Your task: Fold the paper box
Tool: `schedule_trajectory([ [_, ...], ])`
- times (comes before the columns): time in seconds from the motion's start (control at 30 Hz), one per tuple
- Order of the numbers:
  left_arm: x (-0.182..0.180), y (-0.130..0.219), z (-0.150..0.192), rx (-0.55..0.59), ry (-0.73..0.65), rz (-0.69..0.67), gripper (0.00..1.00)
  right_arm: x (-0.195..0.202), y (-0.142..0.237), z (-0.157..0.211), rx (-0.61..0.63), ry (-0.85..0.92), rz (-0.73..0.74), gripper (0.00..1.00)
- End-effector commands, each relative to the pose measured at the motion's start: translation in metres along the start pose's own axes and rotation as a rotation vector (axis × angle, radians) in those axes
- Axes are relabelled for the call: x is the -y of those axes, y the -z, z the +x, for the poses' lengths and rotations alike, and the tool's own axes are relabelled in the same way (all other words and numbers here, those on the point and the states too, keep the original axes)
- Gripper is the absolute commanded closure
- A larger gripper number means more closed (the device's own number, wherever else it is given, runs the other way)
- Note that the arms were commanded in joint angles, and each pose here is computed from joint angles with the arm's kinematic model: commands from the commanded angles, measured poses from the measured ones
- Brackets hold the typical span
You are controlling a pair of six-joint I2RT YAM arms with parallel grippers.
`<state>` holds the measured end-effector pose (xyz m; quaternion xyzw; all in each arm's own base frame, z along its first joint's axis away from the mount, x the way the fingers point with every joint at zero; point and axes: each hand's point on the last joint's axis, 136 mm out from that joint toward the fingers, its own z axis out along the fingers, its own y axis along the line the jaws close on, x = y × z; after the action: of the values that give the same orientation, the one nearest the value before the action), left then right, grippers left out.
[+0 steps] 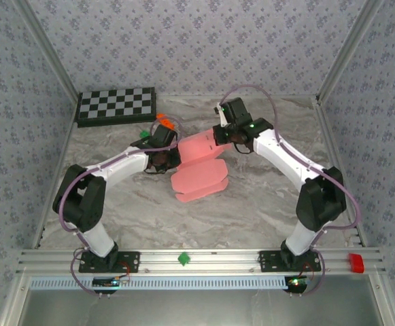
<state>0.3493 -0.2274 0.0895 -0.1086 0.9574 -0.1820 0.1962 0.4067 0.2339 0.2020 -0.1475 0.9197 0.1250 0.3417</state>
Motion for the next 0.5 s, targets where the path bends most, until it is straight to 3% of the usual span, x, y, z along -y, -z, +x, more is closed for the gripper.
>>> schedule_trajectory([
  [0.0,0.014,0.016,-0.009,0.019,0.010,0.045,1.00,0.000,-0.002,-0.004,-0.011,-0.013,0.019,0.92],
  [0.47,0.018,0.017,-0.010,0.017,0.007,0.064,1.00,-0.005,-0.028,0.007,-0.076,-0.017,0.004,0.95],
])
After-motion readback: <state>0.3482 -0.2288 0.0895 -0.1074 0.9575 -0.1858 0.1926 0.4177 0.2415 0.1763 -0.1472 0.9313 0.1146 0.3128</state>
